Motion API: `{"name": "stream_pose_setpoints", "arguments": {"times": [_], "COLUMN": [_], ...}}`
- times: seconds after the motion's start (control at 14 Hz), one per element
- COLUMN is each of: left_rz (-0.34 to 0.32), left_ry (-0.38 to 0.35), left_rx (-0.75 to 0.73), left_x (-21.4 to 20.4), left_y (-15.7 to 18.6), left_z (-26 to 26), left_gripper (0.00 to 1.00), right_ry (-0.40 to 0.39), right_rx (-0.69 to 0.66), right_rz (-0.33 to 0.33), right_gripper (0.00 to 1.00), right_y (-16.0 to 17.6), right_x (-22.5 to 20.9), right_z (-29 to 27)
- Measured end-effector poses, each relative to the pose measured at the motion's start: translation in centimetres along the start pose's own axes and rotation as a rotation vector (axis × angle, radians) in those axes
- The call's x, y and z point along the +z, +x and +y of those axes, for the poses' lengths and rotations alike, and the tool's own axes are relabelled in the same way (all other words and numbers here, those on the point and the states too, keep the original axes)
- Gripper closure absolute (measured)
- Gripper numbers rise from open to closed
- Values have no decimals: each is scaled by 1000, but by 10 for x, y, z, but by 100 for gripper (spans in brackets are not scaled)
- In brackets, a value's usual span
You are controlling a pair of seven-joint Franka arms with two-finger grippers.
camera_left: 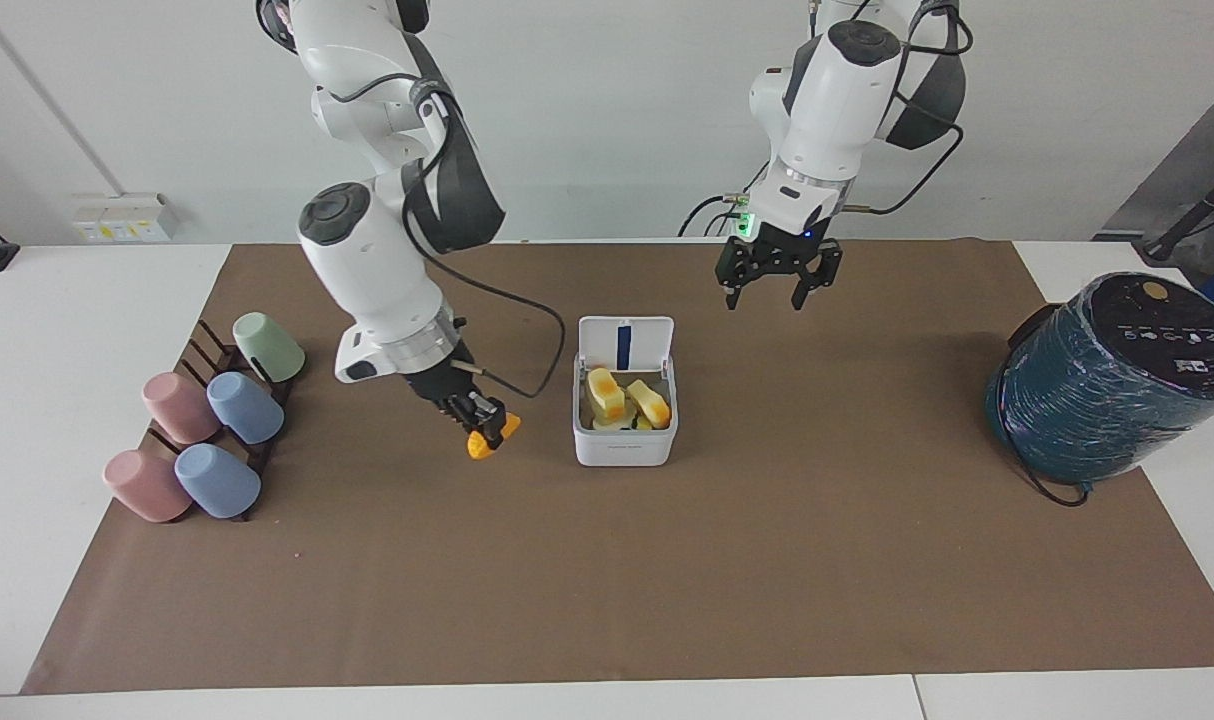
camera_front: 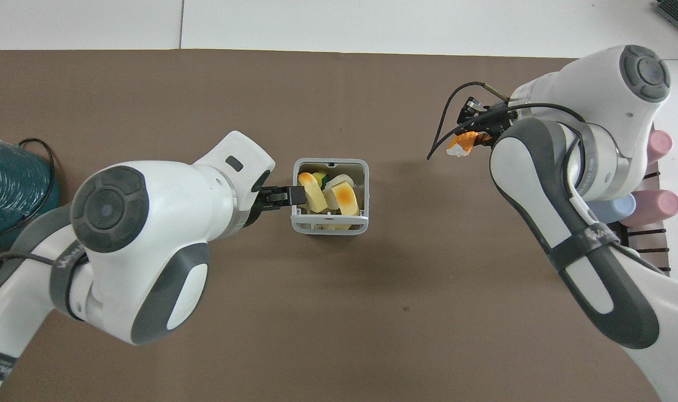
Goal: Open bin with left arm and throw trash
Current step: 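Carry the orange with the right gripper while the left gripper retracts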
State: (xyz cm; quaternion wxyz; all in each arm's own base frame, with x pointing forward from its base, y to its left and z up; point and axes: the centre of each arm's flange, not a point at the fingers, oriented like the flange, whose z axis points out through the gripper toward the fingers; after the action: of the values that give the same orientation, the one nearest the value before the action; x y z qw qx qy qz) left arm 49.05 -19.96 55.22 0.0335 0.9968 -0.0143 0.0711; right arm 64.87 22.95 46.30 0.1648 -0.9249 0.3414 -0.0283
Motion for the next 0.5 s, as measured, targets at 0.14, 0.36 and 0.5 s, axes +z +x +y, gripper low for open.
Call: {"name": "stream_pose_setpoints", "arguments": {"times": [0.14, 0.36, 0.5], "left_rz": [13, 38, 41], "left_ry": [11, 24, 31], "left_rx": [40, 90, 98], "left_x": [-11, -29, -51], "left_y": [7, 23, 35], "left_z": [-36, -86, -105], "left_gripper": [0, 0, 0], "right_ry": [37, 79, 70], "right_rx": [48, 78, 77], "right_rz": [-20, -43, -57], "right_gripper": [65, 65, 65], "right_y": [-35, -72, -87], "right_x": [12, 29, 40], "right_z": [-23, -44, -49]}}
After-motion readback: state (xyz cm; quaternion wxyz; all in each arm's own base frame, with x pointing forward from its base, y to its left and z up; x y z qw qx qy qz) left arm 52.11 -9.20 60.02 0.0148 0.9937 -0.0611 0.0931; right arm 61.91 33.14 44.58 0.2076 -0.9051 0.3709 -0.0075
